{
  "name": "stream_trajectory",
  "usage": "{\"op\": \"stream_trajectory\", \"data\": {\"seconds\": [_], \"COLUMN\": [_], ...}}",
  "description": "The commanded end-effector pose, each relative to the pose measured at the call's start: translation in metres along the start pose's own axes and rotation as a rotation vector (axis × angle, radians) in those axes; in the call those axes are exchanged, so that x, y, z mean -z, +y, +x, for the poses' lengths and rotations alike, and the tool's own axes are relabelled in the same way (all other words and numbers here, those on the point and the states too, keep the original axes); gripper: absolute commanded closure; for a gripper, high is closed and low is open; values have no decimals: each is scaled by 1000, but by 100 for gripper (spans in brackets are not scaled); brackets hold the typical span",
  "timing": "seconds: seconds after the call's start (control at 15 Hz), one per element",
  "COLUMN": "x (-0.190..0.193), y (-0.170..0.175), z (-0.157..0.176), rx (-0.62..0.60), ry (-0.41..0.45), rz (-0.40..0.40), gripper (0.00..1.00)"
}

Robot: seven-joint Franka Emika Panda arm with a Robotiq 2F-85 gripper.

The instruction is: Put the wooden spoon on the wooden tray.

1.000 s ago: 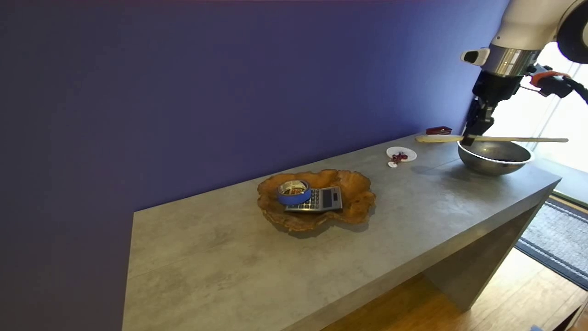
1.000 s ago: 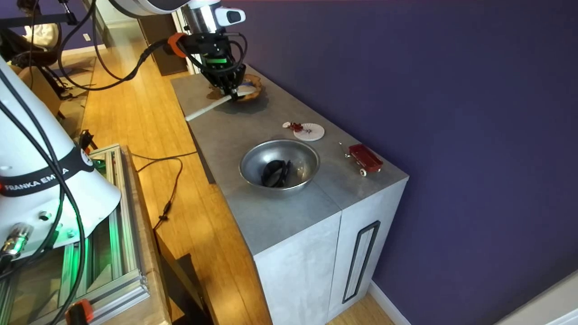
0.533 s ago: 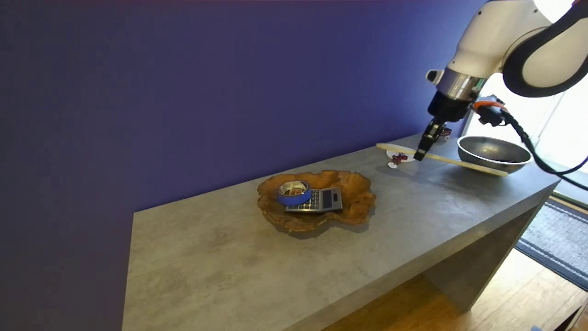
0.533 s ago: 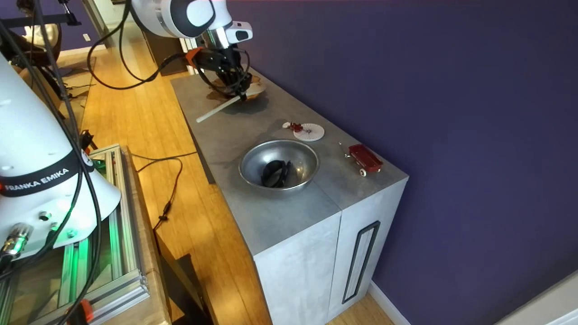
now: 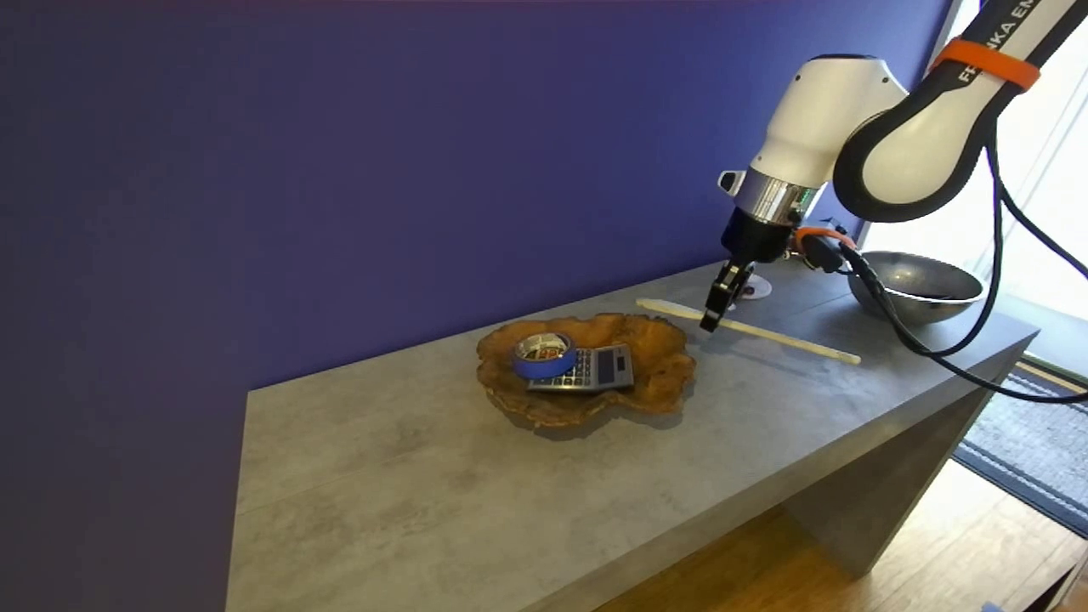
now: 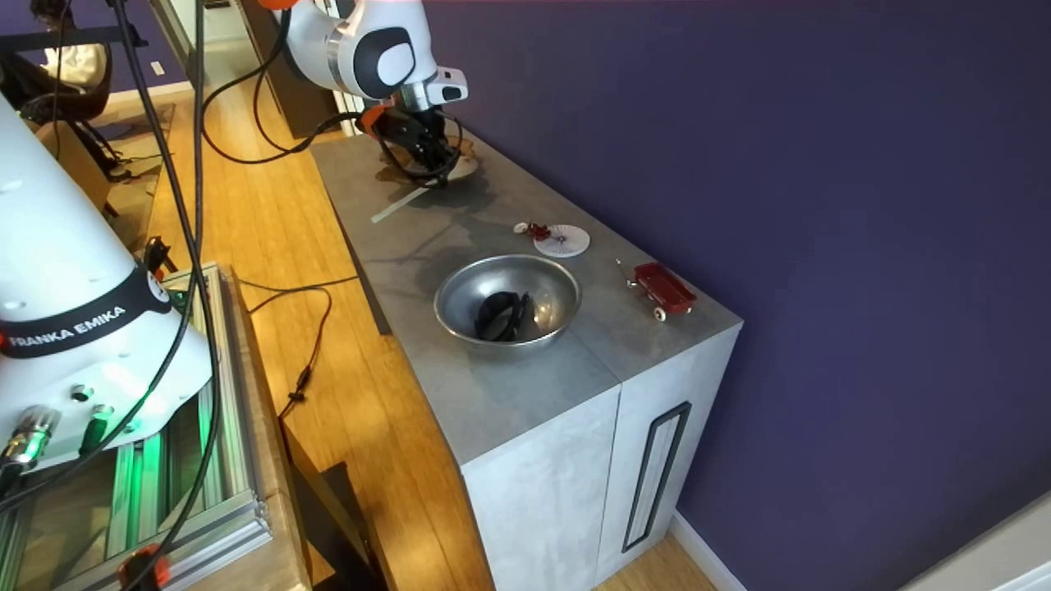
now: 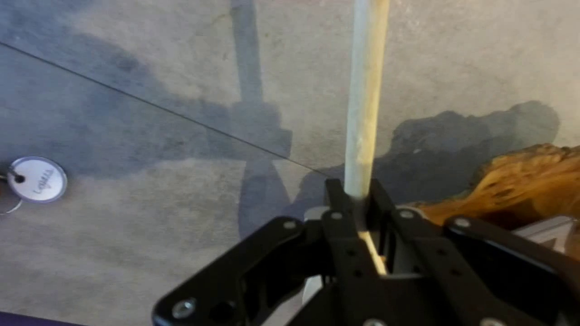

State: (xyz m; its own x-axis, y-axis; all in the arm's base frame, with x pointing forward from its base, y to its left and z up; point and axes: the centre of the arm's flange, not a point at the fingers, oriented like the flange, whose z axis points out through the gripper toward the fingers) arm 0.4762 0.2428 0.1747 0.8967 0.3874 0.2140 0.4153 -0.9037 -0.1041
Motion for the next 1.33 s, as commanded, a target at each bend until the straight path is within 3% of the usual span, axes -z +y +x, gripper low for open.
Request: {"op": "stream_trajectory", "data": {"seconds": [0.0, 0.33, 0.6, 0.87, 1.07, 1.27], "x": [18, 44, 45, 30, 12, 2], "y": [-5, -27, -44, -50, -101, -133], "z": [-7, 8, 43, 63, 57, 52], "rx": [-139, -372, -442, -432, -362, -324], "ry": [44, 152, 225, 139, 32, 1], "rz": [17, -28, -176, -306, -317, -308], "gripper": [96, 96, 96, 96, 96, 96]}}
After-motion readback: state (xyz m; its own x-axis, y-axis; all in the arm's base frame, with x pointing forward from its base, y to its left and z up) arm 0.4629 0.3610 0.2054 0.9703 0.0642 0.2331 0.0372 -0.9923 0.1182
